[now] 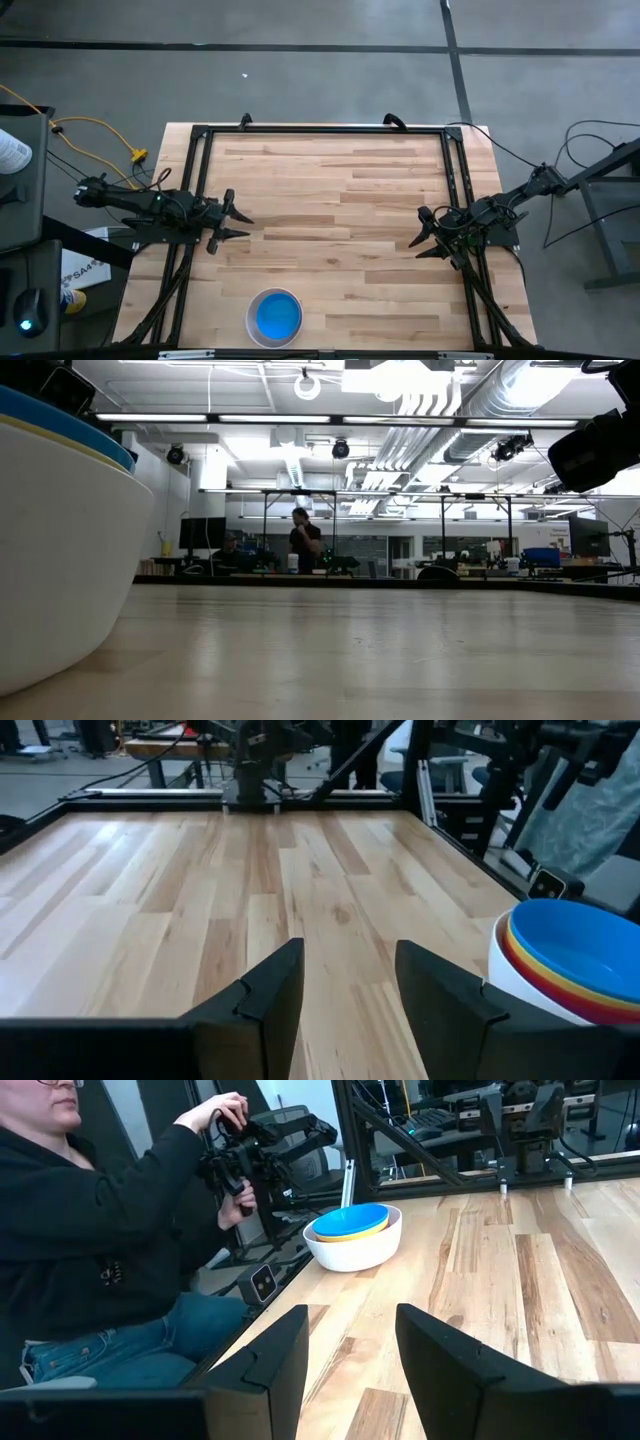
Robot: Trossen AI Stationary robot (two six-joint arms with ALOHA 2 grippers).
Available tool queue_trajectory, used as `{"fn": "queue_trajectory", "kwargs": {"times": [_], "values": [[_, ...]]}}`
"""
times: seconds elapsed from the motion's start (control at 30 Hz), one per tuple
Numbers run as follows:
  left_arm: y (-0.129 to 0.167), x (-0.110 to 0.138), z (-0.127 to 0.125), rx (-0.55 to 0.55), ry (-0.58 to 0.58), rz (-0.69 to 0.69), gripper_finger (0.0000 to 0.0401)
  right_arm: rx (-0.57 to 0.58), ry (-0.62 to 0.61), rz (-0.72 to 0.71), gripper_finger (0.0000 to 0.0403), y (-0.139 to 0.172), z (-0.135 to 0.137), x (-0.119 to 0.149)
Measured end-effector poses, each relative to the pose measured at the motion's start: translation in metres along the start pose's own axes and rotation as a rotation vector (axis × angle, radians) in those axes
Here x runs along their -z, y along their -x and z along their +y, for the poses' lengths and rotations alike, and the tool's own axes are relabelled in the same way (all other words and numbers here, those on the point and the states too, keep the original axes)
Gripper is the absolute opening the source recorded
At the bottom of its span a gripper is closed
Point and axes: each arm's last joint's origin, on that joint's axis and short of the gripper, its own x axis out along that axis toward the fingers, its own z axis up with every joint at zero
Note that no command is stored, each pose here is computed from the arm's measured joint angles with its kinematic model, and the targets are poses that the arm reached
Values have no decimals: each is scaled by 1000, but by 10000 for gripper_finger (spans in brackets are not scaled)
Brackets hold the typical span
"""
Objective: Nest bowls inside each other
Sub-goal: Return to Home Position
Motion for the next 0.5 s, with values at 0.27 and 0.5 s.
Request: {"fn": "queue_trajectory", "kwargs": {"times": [0.27, 0.5], "values": [[-7, 8, 0, 10, -39, -49, 159, 0, 0, 0, 146, 0, 0, 0], [-9, 11, -1, 37, -49, -16, 159, 0, 0, 0, 146, 0, 0, 0]]}}
